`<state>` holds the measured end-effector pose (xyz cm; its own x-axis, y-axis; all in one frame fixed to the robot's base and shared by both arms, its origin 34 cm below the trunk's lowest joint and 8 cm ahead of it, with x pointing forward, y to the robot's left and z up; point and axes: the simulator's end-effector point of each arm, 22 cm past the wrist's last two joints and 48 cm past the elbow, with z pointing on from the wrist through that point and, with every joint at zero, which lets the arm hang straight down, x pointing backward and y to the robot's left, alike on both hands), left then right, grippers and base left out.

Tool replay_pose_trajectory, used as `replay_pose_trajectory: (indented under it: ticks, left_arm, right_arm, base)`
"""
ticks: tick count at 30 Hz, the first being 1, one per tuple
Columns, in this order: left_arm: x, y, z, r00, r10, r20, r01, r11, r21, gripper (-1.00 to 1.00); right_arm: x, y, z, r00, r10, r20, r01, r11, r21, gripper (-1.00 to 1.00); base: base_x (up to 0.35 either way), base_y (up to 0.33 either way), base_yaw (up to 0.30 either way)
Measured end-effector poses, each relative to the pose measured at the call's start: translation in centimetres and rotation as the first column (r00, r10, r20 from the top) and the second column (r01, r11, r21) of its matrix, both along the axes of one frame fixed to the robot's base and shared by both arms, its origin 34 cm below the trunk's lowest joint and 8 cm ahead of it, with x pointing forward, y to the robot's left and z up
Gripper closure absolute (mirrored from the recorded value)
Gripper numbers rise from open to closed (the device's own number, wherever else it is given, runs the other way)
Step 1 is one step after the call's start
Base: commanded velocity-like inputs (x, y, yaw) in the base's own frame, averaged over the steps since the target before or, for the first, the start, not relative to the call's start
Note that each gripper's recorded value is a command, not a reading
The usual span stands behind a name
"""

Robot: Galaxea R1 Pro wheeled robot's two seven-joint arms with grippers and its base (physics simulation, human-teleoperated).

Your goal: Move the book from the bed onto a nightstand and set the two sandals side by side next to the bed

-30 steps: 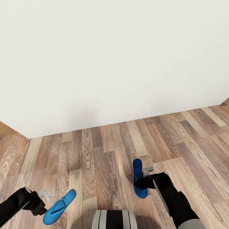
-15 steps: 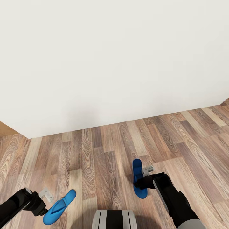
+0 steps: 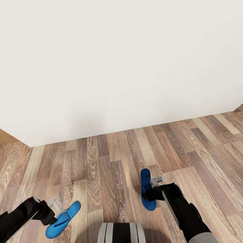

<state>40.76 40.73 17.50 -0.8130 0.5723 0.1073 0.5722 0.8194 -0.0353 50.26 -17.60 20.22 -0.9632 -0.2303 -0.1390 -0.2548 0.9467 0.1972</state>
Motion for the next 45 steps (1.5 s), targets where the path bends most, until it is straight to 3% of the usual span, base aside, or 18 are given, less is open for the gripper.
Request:
replay_pose_trajectory:
  ticks: [14, 45]
  left_arm:
    - [2.1, -0.8, -1.6, 0.999, 0.032, 0.017, -0.032, 0.999, -0.012, -1.00]
    - [1.2, -1.9, -3.1, 0.999, 0.033, -0.010, -0.033, 0.999, -0.013, -1.00]
  right_arm:
    - [-0.3, 0.0, -0.4, 1.000, 0.005, -0.008, -0.005, 1.000, -0.005, 1.00]
    - [2.4, 1.1, 2.4, 0.999, -0.017, 0.034, 0.016, 1.000, 0.015, 1.00]
  base:
    - [0.000, 0.000, 0.027]
    - [0.000, 0.000, 0.020]
